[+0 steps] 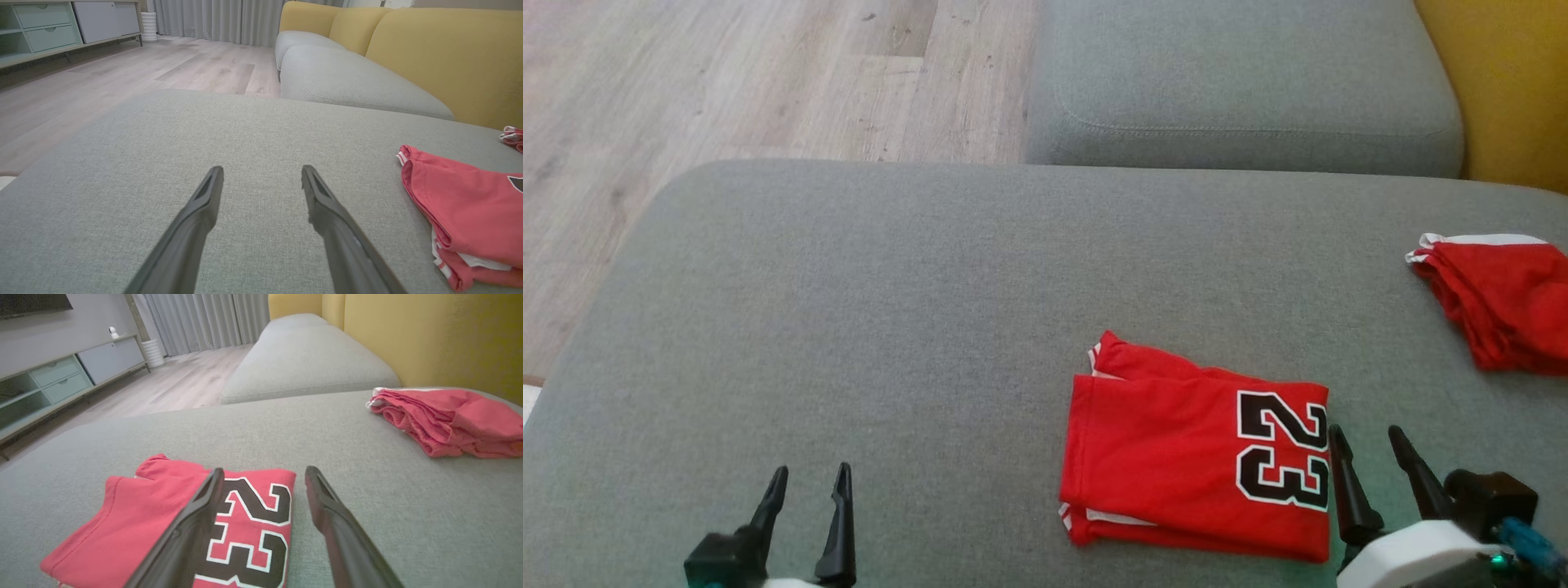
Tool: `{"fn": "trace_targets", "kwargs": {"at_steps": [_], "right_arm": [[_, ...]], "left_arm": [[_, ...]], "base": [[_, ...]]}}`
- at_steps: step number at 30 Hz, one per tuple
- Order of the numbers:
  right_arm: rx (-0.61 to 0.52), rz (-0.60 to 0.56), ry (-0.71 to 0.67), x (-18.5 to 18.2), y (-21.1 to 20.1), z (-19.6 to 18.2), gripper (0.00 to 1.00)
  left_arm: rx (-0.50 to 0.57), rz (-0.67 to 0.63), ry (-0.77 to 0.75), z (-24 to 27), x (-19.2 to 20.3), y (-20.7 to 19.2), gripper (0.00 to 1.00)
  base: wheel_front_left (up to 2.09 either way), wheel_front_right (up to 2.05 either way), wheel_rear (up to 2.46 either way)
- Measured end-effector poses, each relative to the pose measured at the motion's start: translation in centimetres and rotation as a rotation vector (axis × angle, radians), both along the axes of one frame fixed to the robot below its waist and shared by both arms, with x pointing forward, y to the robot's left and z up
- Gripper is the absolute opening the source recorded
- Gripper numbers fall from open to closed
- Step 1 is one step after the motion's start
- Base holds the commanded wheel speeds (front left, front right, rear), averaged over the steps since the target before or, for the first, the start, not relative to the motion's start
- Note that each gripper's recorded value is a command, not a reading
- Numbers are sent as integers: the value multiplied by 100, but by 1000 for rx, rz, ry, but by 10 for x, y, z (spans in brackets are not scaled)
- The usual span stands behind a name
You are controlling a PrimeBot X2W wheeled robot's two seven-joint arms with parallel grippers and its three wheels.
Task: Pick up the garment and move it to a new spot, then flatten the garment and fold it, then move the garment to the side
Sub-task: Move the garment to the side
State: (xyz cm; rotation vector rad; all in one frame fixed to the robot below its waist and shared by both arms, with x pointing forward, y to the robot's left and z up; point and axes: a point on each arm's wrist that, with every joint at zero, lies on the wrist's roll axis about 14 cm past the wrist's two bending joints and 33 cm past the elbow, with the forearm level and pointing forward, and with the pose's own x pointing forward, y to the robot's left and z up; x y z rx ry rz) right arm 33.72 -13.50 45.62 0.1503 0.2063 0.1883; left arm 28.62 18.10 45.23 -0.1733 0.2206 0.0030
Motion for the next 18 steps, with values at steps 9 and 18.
{"fn": "trace_targets", "kwargs": {"at_steps": [9,18], "right_arm": [[-63,1,229,-2,-9,-42,100],[-95,54,444,16,4,-77,100]], "left_arm": [[-8,6,25,-4,-2,0,100],[-11,48,58,-13,-4,8,100]], "base": [[0,0,0],[0,0,0]]}}
